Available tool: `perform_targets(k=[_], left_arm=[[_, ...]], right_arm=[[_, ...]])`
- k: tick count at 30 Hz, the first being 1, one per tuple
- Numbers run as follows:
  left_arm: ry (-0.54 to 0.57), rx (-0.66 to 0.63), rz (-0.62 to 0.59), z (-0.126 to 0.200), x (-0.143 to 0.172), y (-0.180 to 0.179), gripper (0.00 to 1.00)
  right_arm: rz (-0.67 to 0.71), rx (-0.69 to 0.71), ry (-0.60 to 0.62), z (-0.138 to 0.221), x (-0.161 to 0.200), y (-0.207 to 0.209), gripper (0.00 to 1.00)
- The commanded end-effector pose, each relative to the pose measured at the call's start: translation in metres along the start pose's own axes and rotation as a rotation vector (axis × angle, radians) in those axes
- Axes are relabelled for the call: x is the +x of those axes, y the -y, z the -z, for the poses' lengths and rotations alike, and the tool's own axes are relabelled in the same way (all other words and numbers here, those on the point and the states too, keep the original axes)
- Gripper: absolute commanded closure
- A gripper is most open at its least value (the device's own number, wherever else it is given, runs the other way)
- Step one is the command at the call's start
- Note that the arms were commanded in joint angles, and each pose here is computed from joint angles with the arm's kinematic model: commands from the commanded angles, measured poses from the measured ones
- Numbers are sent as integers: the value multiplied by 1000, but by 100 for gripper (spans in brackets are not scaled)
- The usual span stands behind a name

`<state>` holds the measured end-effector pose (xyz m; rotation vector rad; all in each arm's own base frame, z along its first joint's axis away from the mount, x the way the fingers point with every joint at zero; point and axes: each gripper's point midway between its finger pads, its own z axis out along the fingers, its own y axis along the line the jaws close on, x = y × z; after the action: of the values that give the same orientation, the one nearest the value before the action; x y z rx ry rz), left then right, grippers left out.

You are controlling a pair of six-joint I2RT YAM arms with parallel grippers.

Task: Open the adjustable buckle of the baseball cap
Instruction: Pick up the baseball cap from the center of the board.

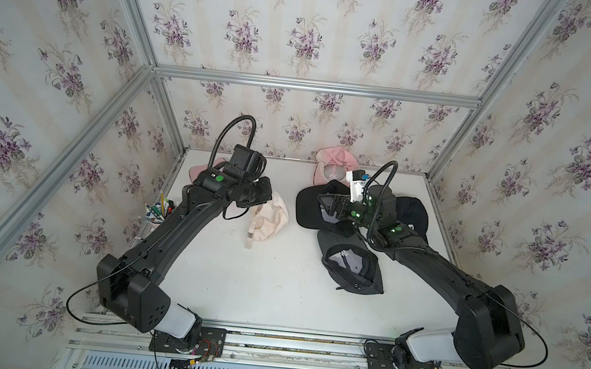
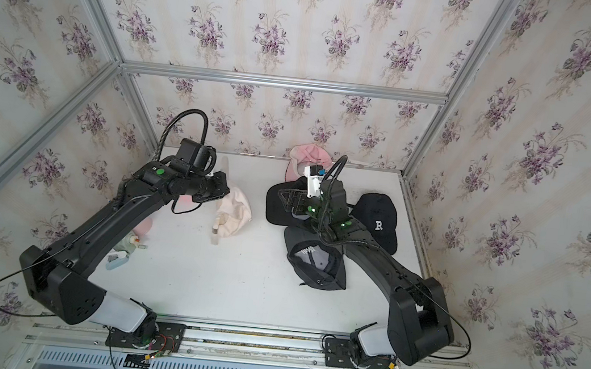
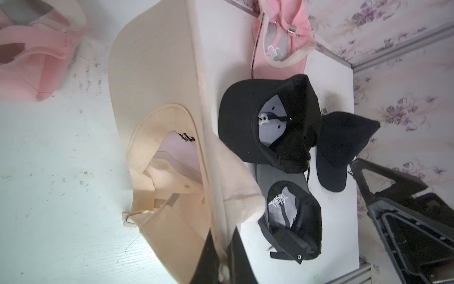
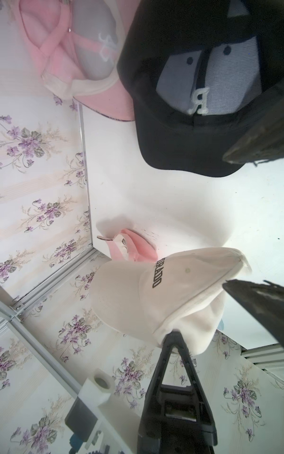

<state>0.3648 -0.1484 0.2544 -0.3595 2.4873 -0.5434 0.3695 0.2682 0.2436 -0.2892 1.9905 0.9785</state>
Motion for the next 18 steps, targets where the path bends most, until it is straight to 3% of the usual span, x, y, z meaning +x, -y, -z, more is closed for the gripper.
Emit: perform_targets(k=[1, 11, 18], left_arm=[[120, 2, 137, 6, -23, -1, 100], [292, 46, 443, 25, -33, -17, 100], [272, 15, 639, 24, -27, -27, 100]], right_arm=[[38, -90, 40, -5, -6, -21, 25], [205, -204, 117, -4, 14, -71, 25], [356, -277, 160, 4, 38, -108, 25]])
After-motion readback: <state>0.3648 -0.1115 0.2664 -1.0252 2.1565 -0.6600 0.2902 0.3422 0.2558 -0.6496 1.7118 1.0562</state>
